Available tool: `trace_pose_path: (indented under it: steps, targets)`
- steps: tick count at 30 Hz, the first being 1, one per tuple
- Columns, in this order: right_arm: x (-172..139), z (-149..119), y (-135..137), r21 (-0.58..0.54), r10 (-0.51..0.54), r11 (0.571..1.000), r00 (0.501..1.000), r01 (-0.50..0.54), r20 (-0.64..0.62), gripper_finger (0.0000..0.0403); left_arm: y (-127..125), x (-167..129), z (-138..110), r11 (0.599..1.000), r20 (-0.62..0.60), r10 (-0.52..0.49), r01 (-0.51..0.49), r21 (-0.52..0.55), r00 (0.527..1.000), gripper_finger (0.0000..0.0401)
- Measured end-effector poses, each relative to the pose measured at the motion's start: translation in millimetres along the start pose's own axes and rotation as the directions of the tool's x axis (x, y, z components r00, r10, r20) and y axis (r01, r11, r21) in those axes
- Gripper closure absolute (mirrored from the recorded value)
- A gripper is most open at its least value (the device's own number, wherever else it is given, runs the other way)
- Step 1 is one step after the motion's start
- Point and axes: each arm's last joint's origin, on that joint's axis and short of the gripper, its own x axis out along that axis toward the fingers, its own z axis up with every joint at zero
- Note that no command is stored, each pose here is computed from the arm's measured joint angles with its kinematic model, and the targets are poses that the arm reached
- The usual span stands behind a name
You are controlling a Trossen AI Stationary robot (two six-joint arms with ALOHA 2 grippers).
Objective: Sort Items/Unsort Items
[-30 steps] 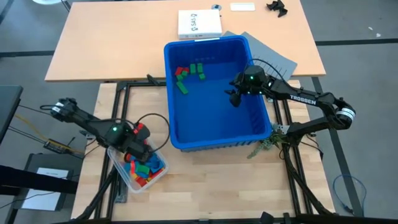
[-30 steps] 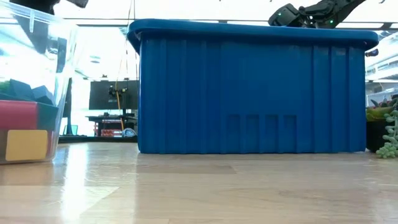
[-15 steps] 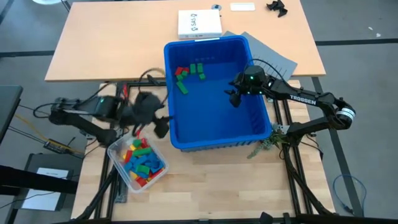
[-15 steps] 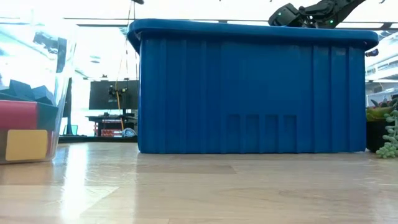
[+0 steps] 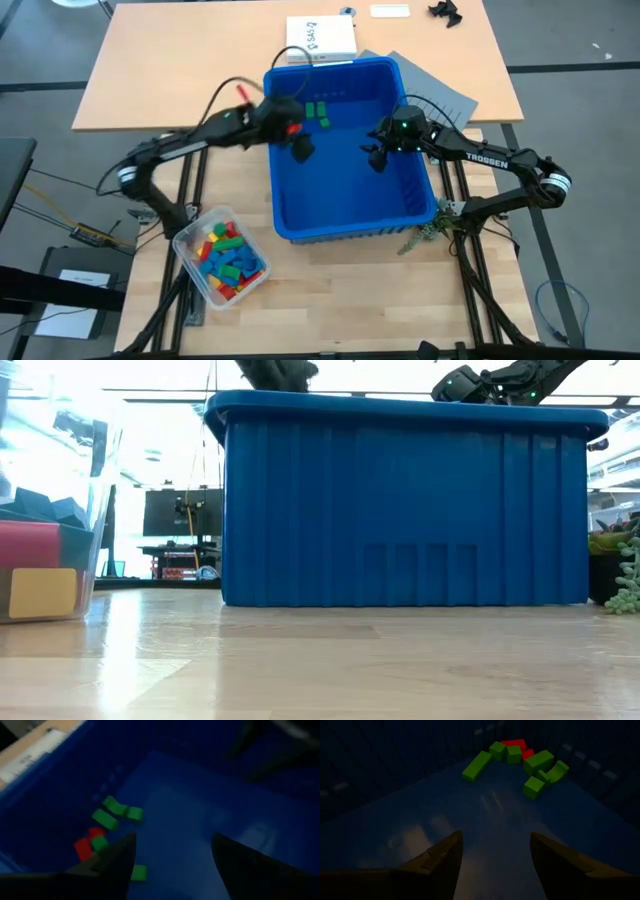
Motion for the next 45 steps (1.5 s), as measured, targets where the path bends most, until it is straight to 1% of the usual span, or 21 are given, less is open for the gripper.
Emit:
trace_pose_path:
  steps: [5, 9, 13, 18, 20, 25, 27, 31, 35, 38, 39, 42, 45]
  targets:
    - [0.0, 0.0, 0.0, -0.001, 0.000, 1.000, 1.000, 0.000, 0.000, 0.0173, 17.7, 51.0, 15.5, 0.996, -0.059, 0.068, -0.065, 0.061, 0.996, 0.0160]
    - [0.0, 0.0, 0.0, 0.000, 0.000, 1.000, 1.000, 0.000, 0.000, 0.0173, 29.7, 96.2, 14.3, 0.988, -0.163, 0.113, -0.095, 0.119, 0.980, 0.0193]
    - [0.0, 0.0, 0.0, 0.007, 0.000, 1.000, 1.000, 0.000, 0.000, 0.0173, 42.3, 134.9, -0.9, 0.982, -0.295, 0.157, -0.116, 0.150, 0.943, 0.0235]
    - [-0.1, 0.0, 0.0, 0.007, 0.000, 1.000, 1.000, 0.000, -0.001, 0.0173, 49.4, 167.2, -25.1, 0.966, -0.421, 0.235, -0.163, 0.201, 0.876, 0.0295]
    - [-0.1, -0.1, 0.0, 0.008, 0.000, 1.000, 1.000, 0.000, -0.001, 0.0173, 50.7, 177.5, -34.3, 0.963, -0.466, 0.243, -0.154, 0.221, 0.851, 0.0323]
    - [-0.1, -0.1, 0.0, 0.008, 0.000, 1.000, 1.000, 0.000, -0.001, 0.0173, 49.9, 197.9, -50.9, 0.953, -0.527, 0.253, -0.116, 0.278, 0.811, 0.0389]
    - [-0.1, 0.0, 0.0, 0.008, 0.000, 1.000, 1.000, 0.000, 0.000, 0.0173, 48.8, 204.7, -57.4, 0.949, -0.550, 0.263, -0.110, 0.296, 0.792, 0.0393]
    - [-0.1, 0.0, 0.0, 0.008, 0.000, 1.000, 1.000, 0.000, 0.000, 0.0173, 48.1, 216.9, -70.4, 0.935, -0.590, 0.307, -0.120, 0.334, 0.747, 0.0388]
    - [-0.1, 0.0, 0.0, 0.008, 0.000, 1.000, 1.000, 0.000, 0.000, 0.0173, 45.6, 227.9, -81.0, 0.933, -0.623, 0.293, -0.076, 0.351, 0.725, 0.0391]
    - [-0.1, 0.0, 0.0, 0.008, 0.000, 1.000, 1.000, 0.000, 0.000, 0.0173, 42.5, 232.4, -85.5, 0.944, -0.644, 0.245, -0.027, 0.329, 0.724, 0.0391]
    - [-0.1, 0.0, 0.0, 0.008, 0.000, 1.000, 1.000, 0.000, 0.000, 0.0173, 41.0, 232.4, -85.6, 0.951, -0.650, 0.214, -0.003, 0.309, 0.729, 0.0391]
    - [-0.1, 0.1, 0.0, 0.009, 0.000, 1.000, 1.000, 0.000, 0.001, 0.0173, 35.8, 231.9, -83.6, 0.960, -0.648, 0.175, 0.017, 0.278, 0.741, 0.0392]
    - [-0.1, 0.1, 0.0, 0.009, 0.000, 1.000, 1.000, 0.000, 0.000, 0.0173, 28.9, 231.0, -75.3, 0.978, -0.629, 0.101, 0.038, 0.203, 0.771, 0.0392]
